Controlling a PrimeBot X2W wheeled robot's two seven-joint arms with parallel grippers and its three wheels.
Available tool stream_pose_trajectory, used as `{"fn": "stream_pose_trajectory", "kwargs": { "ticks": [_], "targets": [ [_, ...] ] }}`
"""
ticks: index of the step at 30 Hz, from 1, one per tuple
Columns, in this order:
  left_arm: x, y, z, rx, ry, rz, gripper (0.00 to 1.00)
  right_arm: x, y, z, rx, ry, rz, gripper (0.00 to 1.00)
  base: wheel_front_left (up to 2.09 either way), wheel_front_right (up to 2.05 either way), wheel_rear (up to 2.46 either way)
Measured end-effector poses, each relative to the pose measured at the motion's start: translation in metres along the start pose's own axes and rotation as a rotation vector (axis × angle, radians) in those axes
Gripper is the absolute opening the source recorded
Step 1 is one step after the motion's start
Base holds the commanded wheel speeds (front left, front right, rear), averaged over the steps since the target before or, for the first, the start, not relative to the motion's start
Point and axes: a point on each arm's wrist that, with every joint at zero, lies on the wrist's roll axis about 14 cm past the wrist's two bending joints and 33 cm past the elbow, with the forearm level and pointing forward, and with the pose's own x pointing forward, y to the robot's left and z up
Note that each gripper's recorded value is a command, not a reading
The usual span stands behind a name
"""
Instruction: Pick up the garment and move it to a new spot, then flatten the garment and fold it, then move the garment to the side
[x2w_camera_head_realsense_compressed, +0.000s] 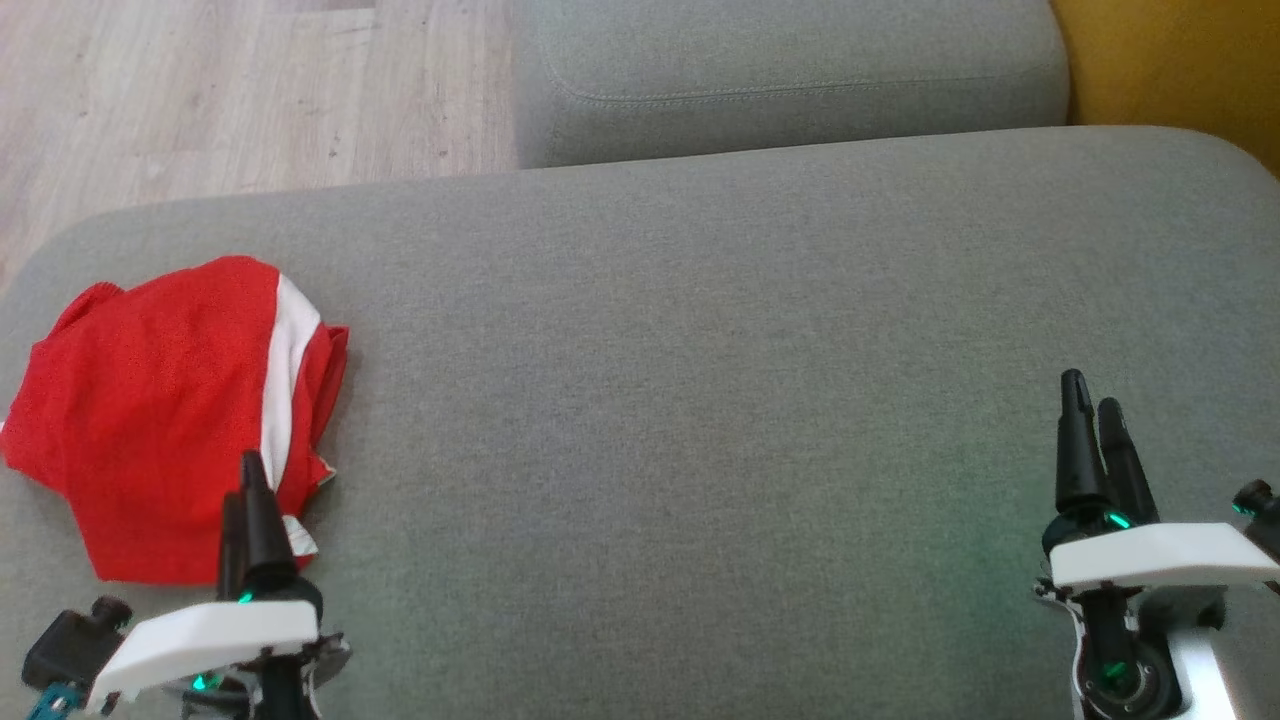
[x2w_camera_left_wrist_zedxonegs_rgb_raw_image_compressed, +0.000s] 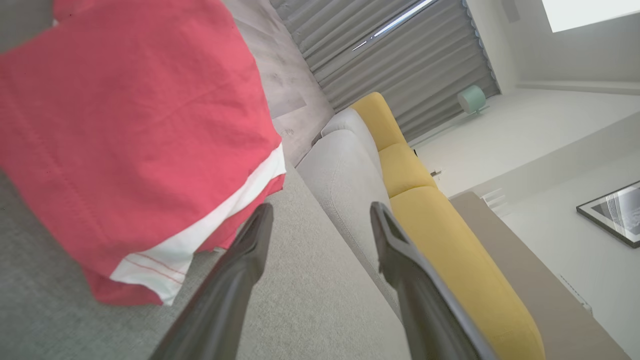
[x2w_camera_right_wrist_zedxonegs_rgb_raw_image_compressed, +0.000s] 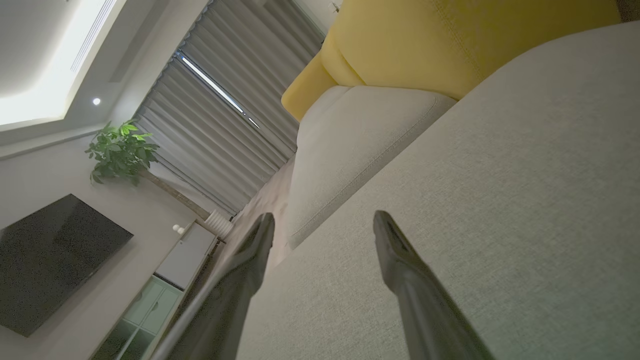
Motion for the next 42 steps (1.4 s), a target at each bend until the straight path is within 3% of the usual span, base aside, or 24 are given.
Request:
{"fn": "stream_pose_trajectory", "kwargs": {
  "ticks": [22,35,42],
  "targets": [
    [0.005,-0.037,-0.037,0.372,0.071,-0.138,1.0,-0.002,0.011,0.004,-0.351,-0.029,0.045,1.0,0.0,0.0,0.0],
    [0.004,-0.056,-0.063,0.679,0.096,-0.238,1.0,-0.004,0.021,0.003,-0.568,-0.044,0.092,1.0,0.0,0.0,0.0],
    [0.004,-0.061,-0.069,0.76,0.092,-0.263,1.0,-0.004,0.025,0.002,-0.647,-0.053,0.11,1.0,0.0,0.0,0.0]
  ]
}}
